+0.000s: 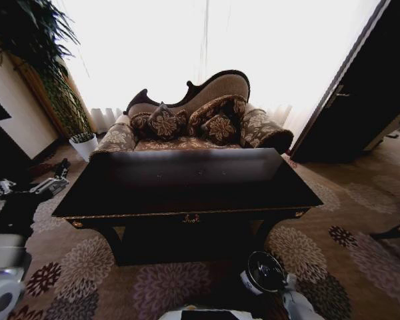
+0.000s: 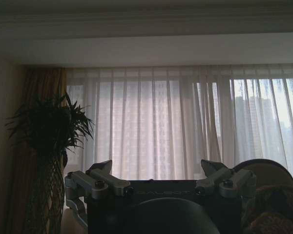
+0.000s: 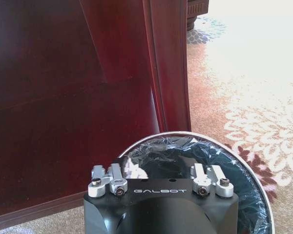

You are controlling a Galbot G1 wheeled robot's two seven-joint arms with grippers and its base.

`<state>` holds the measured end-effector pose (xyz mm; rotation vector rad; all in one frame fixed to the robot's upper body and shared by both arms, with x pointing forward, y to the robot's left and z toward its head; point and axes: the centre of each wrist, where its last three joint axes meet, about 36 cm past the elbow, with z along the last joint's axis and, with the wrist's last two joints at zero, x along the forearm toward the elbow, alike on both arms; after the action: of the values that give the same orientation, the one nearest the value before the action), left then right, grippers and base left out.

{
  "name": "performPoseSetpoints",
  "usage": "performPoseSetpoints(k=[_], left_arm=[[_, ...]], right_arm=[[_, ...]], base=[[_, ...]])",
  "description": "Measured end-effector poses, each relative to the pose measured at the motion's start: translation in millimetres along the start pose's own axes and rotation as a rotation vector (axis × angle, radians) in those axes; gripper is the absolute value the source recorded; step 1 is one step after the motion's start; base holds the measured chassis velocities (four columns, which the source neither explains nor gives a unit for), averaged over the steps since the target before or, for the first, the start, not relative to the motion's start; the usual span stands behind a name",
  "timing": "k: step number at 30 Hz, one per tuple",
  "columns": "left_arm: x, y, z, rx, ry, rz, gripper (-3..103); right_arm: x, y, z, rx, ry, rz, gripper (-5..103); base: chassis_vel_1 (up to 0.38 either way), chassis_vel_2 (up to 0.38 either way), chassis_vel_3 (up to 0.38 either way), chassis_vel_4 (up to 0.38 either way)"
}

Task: Move to the front of the table and place the trash on the table into the trash bin.

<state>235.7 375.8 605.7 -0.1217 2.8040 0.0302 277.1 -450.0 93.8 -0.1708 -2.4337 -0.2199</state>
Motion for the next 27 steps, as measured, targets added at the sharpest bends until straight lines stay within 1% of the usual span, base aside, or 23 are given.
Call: performPoseSetpoints(k=[1,4,5,7,8,9,10,12,14,16,20,25,26,27], left_arm=[[0,-0.1,0,0.001,0.0,0.0,100],[-1,-0.5,1,0.002,-0.001,0.002,100],[-1,-0.5,1,0.002,-0.001,0.002,100],[0,-0.7,0,0.002,-0.001,0.002,100],[0,-0.8,0,0.002,-0.001,0.002,100],[0,-1.1,0,0.002,-0.002,0.003,100],[0,-1.1,0,0.002,-0.002,0.003,100],[0,-1.2,0,0.0,-0.002,0.003,100],[0,-1.1,-1,-0.001,-0.002,0.003,100],[1,-1.1,-1,-0.003,-0.002,0.004,100],[1,-1.5,-2,-0.004,-0.002,0.005,100],[1,-1.8,-2,-0.002,-0.002,0.005,100],[1,-1.9,-2,-0.002,-0.002,0.005,100],[1,-2.1,-2,0.0,-0.003,0.006,100]], right_arm=[[1,-1,0,0.001,0.001,0.001,62],[3,-5,0,0.006,0.003,0.006,79],[3,-5,0,0.006,0.003,0.006,79],[5,-7,0,0.01,0.002,0.008,89],[5,-8,0,0.011,0.002,0.009,89],[6,-9,-1,0.012,0.001,0.008,95],[6,-9,-1,0.012,0.001,0.008,95],[7,-8,-1,0.006,-0.003,0.006,100],[7,-8,-1,-0.01,-0.005,0.005,100],[9,-5,1,-0.042,-0.008,-0.007,100],[11,-5,4,-0.063,-0.009,-0.024,100],[13,-4,5,-0.077,0.007,-0.002,100],[13,-3,4,-0.092,0.009,0.004,100],[12,-1,1,-0.125,0.012,0.016,100]], base=[[0.0,0.0,0.0,0.0],[0.0,0.0,0.0,0.0],[0.0,0.0,0.0,0.0],[0.0,0.0,0.0,0.0],[0.0,0.0,0.0,0.0],[0.0,0.0,0.0,0.0],[0.0,0.0,0.0,0.0],[0.0,0.0,0.0,0.0],[0.0,0.0,0.0,0.0],[0.0,0.0,0.0,0.0],[0.0,0.0,0.0,0.0],[0.0,0.0,0.0,0.0],[0.0,0.0,0.0,0.0],[0.0,0.0,0.0,0.0]])
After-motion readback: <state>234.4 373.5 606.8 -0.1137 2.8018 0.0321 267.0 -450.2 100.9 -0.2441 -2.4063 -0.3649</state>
